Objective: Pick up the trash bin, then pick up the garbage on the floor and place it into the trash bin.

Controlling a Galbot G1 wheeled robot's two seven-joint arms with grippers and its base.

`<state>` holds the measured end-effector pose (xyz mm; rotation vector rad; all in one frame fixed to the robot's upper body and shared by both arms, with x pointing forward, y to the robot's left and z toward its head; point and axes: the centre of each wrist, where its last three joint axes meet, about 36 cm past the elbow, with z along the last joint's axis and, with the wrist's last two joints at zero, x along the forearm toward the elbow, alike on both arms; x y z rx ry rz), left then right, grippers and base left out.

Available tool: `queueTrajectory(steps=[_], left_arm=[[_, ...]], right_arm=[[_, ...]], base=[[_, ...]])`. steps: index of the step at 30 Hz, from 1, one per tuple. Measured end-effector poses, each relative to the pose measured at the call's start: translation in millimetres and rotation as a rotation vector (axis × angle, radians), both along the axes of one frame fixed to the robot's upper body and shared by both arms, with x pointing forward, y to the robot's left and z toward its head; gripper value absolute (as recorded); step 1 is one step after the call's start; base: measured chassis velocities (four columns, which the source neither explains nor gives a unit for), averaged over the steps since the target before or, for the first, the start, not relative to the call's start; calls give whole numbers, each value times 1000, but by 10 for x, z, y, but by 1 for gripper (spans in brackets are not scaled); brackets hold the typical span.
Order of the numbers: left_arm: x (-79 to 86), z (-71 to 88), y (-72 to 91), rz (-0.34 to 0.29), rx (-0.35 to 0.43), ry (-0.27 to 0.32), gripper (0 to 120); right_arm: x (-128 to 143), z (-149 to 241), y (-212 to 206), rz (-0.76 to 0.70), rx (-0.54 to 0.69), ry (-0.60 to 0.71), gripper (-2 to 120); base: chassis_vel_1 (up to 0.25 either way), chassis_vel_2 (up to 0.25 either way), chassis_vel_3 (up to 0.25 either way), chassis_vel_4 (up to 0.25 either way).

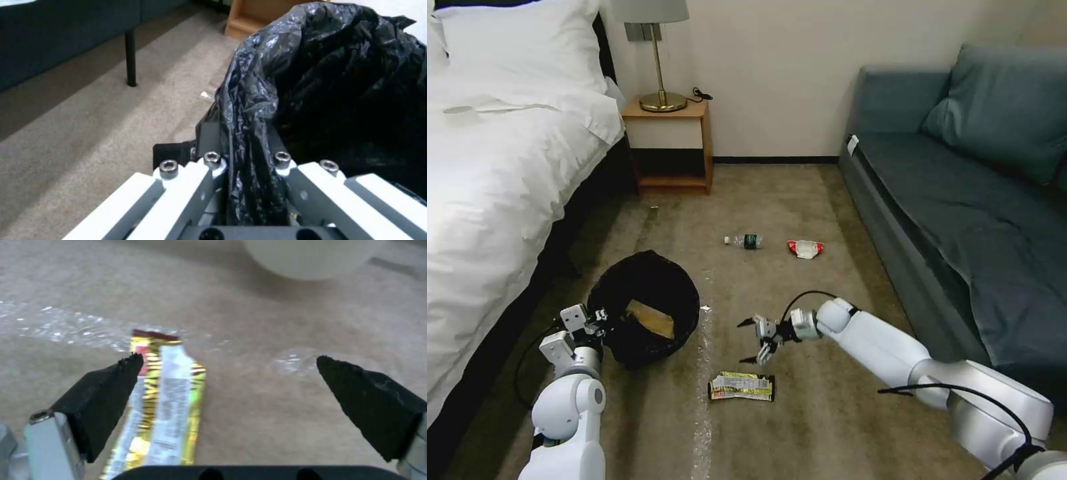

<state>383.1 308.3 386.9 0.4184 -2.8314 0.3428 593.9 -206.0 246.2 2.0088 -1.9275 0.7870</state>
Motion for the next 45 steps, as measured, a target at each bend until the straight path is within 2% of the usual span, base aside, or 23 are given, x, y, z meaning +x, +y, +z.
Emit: queueTrajectory(steps=[9,18,35,45], left_arm=[[-33,-40,-12,3,1,13,4],[-55,14,-88,-2,-11,-5,4],[-57,14,-109,-14,-11,-4,4],[-55,-4,-147,-20,-9,-1,4]], right_arm=[[-271,-285,4,7,3,40,100],[-431,-475,-8,0,4,62,100],[-502,-731,-265,-71,-11,74,100],[-571,-852,-126,-71,-3,90,100]], base=[[0,0,0,0],[0,0,0,0],[0,0,0,0],[0,0,0,0]])
